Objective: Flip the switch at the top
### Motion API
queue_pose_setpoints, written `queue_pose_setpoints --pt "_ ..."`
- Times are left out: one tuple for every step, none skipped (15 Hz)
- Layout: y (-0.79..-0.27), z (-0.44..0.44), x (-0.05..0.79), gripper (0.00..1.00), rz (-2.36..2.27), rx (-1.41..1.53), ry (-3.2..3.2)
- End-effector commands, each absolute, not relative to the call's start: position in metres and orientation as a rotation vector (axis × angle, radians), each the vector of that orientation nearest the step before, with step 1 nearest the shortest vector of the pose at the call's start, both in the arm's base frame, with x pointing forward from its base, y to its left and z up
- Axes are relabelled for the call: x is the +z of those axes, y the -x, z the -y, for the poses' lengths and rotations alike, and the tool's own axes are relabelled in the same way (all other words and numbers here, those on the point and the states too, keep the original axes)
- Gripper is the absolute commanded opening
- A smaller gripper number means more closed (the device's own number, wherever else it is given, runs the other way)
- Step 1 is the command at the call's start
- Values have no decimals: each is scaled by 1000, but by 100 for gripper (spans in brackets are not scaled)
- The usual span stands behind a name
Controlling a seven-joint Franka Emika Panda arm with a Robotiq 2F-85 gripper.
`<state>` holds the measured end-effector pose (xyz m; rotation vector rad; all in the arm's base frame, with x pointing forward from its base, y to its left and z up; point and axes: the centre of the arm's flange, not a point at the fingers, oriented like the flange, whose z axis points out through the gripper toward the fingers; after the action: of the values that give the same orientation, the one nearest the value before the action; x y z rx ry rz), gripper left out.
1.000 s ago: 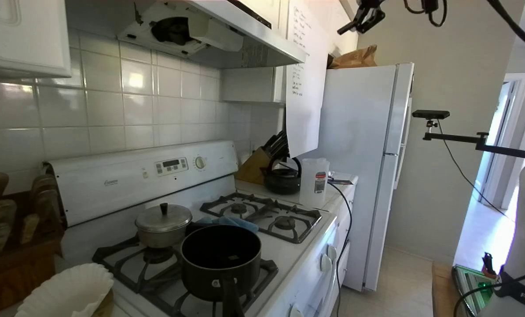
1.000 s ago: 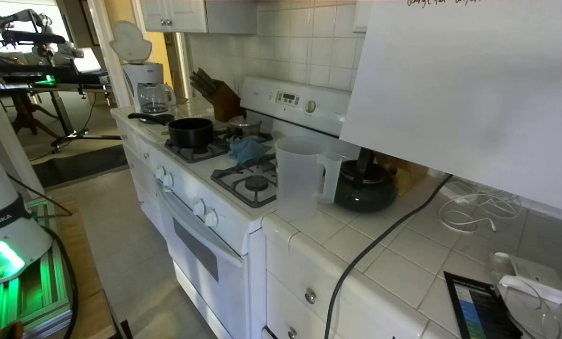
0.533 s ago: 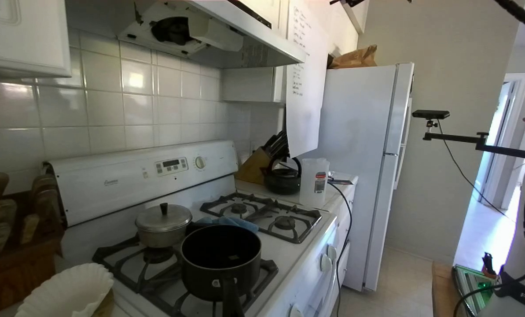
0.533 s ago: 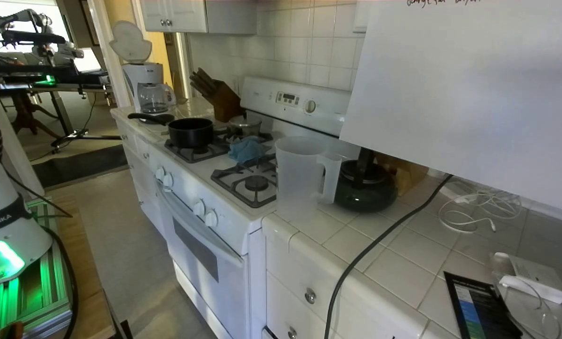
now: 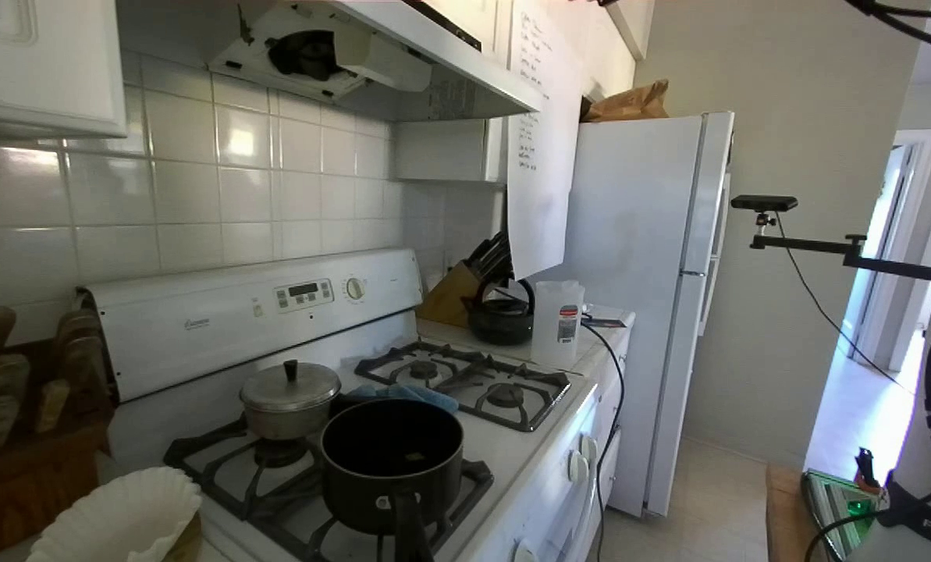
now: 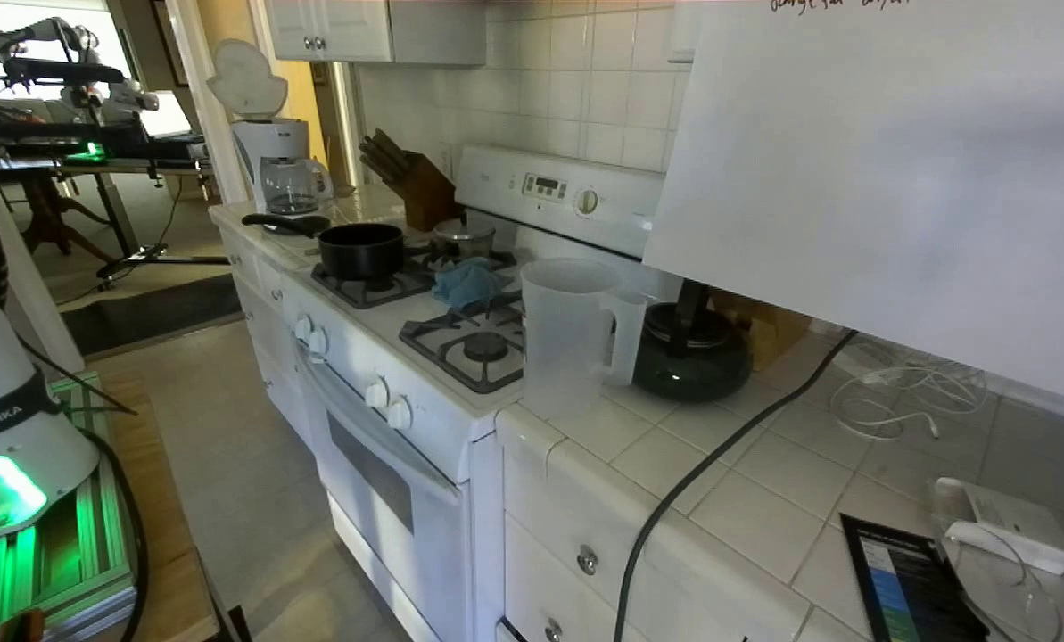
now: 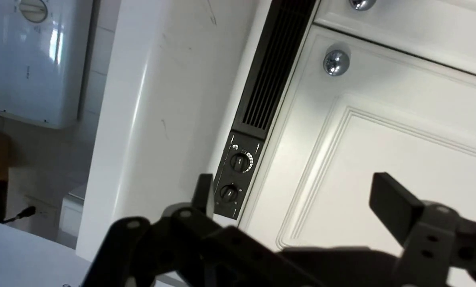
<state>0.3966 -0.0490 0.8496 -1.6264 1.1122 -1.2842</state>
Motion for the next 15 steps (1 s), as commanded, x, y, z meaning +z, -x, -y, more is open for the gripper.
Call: queue_pose_setpoints --pt "-396 49 850 100 -1112 -1285 1625" --pt "-396 49 851 100 -1111 -1286 1623" --pt "-396 49 852 100 -1111 -1286 1621" --pt "-395 49 852 100 -1130 -1297 1592" --pt "-395 49 852 100 -1150 -1304 1568" --pt "-393 50 853 100 -1175 -1312 1536" --pt "-393 52 854 100 -1188 -1320 1507" --pt "-393 54 856 100 -1204 -1329 1473" --pt "-395 57 856 100 -1217 -1330 1449" --pt "-399 61 854 100 -1231 -1315 1435" --pt "-404 65 853 100 -1239 -1304 1422" --pt "-410 70 854 100 -1263 -1272 1428" --pt "-419 78 855 100 -1267 -1269 1413" --pt "-429 85 856 100 -1291 -1251 1403" --pt "-440 92 859 100 -1310 -1234 1390"
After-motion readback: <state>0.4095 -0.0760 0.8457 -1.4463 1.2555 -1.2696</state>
